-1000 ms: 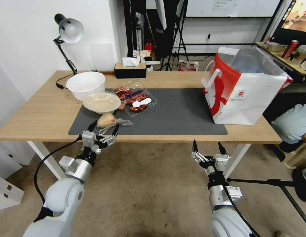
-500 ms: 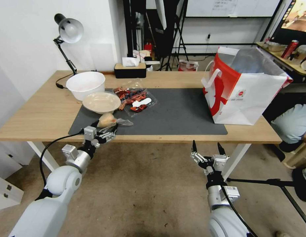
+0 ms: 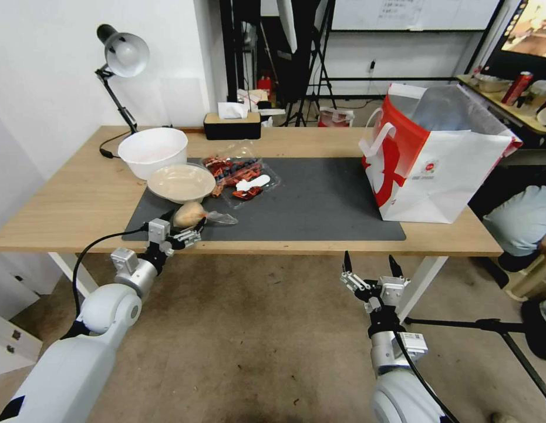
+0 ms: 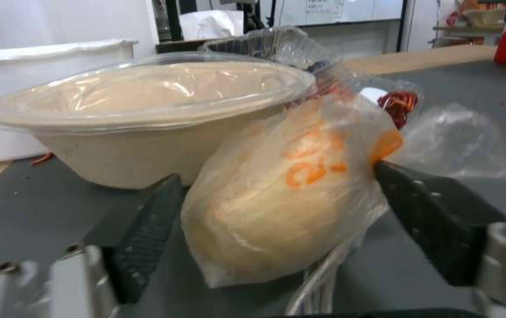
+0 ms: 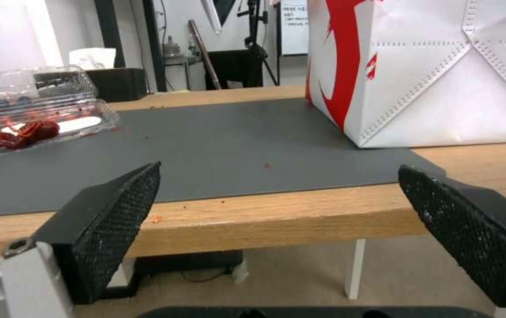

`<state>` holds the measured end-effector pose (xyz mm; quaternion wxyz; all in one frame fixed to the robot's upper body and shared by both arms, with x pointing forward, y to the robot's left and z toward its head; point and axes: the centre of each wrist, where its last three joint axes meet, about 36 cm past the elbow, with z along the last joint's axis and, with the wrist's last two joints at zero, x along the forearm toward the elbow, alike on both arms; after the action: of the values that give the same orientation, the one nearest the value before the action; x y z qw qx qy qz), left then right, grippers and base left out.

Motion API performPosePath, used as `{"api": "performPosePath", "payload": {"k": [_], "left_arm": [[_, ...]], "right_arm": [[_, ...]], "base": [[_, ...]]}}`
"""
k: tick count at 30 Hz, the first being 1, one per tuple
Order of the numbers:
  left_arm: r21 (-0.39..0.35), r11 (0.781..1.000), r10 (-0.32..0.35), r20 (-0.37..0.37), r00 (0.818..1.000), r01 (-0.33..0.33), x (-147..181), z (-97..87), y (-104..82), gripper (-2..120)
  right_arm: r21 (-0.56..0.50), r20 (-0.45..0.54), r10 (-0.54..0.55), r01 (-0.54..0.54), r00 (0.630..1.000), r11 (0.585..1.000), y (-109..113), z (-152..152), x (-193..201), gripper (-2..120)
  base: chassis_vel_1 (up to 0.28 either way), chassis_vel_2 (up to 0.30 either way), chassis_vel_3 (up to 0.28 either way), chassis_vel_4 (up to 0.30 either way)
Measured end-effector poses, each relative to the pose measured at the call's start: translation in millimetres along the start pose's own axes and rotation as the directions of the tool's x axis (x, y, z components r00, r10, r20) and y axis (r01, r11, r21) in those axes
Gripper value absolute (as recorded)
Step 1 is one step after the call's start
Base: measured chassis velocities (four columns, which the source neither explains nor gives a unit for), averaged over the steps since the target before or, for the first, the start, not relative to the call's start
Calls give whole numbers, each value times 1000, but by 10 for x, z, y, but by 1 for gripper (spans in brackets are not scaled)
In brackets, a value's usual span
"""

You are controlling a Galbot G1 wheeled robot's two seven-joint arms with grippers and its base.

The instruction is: Pick up the trash from the table and place it into the takeout bag.

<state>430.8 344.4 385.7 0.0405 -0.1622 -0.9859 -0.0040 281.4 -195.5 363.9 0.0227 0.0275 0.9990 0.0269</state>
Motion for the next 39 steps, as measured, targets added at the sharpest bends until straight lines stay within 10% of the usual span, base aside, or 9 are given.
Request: {"api": "performPosePath", "payload": {"k": [22, 39], "left_arm": [[-70, 995, 71, -3, 998, -71, 99, -2, 139, 3], [-116, 956, 283, 137, 949, -269, 156, -316, 142, 3]], "right_arm": [[1, 0, 6, -6, 1000, 1000, 16, 36, -4, 100], [3, 0, 10, -10, 1000, 1000, 8, 49, -11, 100]], "base": [[0, 0, 0, 0], [0, 0, 0, 0]]}}
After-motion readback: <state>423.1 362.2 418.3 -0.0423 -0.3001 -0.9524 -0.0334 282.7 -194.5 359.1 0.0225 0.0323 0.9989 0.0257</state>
